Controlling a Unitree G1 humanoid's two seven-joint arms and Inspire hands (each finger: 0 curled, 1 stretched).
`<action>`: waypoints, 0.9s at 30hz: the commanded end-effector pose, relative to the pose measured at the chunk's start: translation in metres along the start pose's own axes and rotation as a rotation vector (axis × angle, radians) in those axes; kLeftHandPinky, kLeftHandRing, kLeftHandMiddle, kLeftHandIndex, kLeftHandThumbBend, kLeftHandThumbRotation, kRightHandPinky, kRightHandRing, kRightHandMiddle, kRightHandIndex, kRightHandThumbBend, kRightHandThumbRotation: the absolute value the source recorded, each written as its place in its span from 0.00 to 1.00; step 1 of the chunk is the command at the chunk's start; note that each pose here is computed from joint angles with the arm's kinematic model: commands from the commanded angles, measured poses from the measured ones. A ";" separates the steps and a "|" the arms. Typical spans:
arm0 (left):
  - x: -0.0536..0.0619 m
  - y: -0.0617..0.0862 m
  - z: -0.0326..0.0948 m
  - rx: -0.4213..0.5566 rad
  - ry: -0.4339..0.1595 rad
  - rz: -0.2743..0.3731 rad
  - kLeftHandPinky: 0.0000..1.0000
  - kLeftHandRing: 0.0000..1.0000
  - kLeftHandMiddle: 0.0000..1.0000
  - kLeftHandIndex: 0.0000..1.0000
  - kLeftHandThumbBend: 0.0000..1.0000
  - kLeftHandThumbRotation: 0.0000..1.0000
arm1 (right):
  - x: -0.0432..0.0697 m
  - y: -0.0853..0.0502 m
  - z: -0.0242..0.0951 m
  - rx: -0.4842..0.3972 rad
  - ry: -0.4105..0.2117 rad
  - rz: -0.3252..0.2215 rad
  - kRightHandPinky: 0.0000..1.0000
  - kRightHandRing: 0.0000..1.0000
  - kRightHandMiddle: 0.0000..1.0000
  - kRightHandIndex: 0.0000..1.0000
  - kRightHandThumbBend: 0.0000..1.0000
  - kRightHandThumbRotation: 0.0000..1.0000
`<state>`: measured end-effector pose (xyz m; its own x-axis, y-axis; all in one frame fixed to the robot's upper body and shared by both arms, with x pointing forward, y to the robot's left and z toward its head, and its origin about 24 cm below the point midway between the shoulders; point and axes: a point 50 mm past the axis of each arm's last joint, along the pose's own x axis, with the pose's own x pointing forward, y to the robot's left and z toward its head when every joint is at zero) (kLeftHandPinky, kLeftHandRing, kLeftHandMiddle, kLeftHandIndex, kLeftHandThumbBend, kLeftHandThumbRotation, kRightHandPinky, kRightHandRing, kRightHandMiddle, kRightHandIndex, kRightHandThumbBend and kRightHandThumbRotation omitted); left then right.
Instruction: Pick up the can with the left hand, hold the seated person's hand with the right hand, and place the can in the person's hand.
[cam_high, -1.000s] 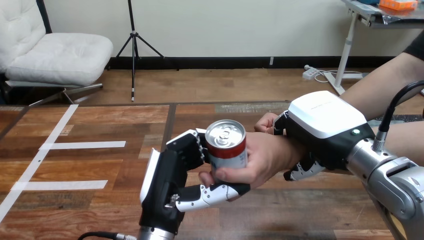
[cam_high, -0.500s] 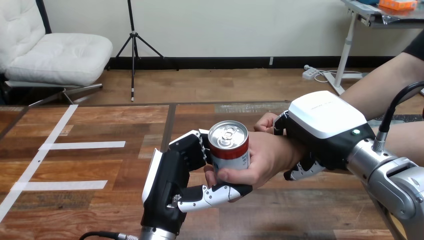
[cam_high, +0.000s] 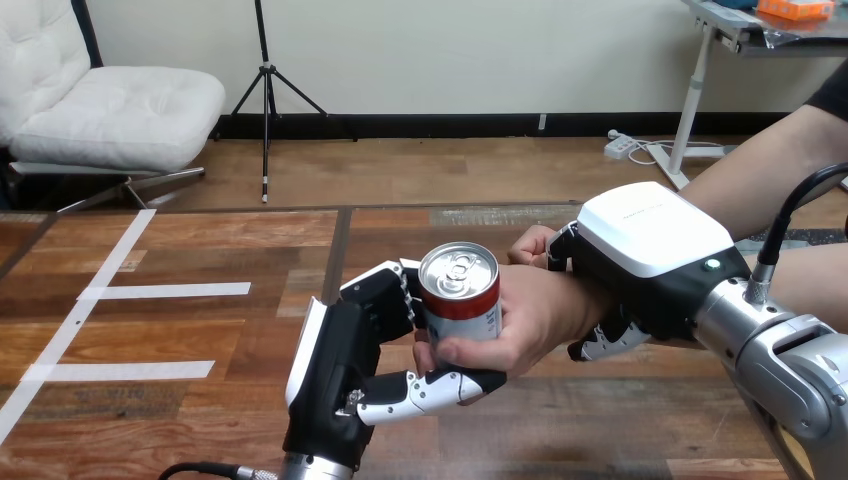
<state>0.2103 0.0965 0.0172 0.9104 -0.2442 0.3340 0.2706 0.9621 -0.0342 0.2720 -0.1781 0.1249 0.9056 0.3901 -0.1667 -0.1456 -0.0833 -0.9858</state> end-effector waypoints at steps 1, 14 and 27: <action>0.025 -0.026 0.022 -0.006 -0.139 -0.127 0.36 0.43 0.48 0.51 0.73 0.00 | 0.006 -0.012 -0.008 0.001 0.035 -0.054 0.30 0.37 0.46 0.50 0.68 0.00; 0.025 -0.025 0.021 0.042 -0.093 -0.192 0.47 0.57 0.61 0.61 0.77 0.01 | 0.006 -0.012 -0.008 -0.029 0.039 -0.048 0.33 0.41 0.49 0.54 0.73 0.00; 0.026 -0.023 0.021 0.152 -0.081 -0.269 0.71 0.81 0.84 0.80 0.84 0.16 | 0.005 -0.011 -0.008 -0.010 0.048 -0.029 0.50 0.60 0.64 0.67 0.80 0.00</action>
<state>0.2128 0.0956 0.0221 0.8934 -0.3285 0.3063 0.3184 0.9442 0.0842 0.2736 -0.1815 0.1212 0.9112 0.3685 -0.1844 -0.1607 -0.0944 -0.9825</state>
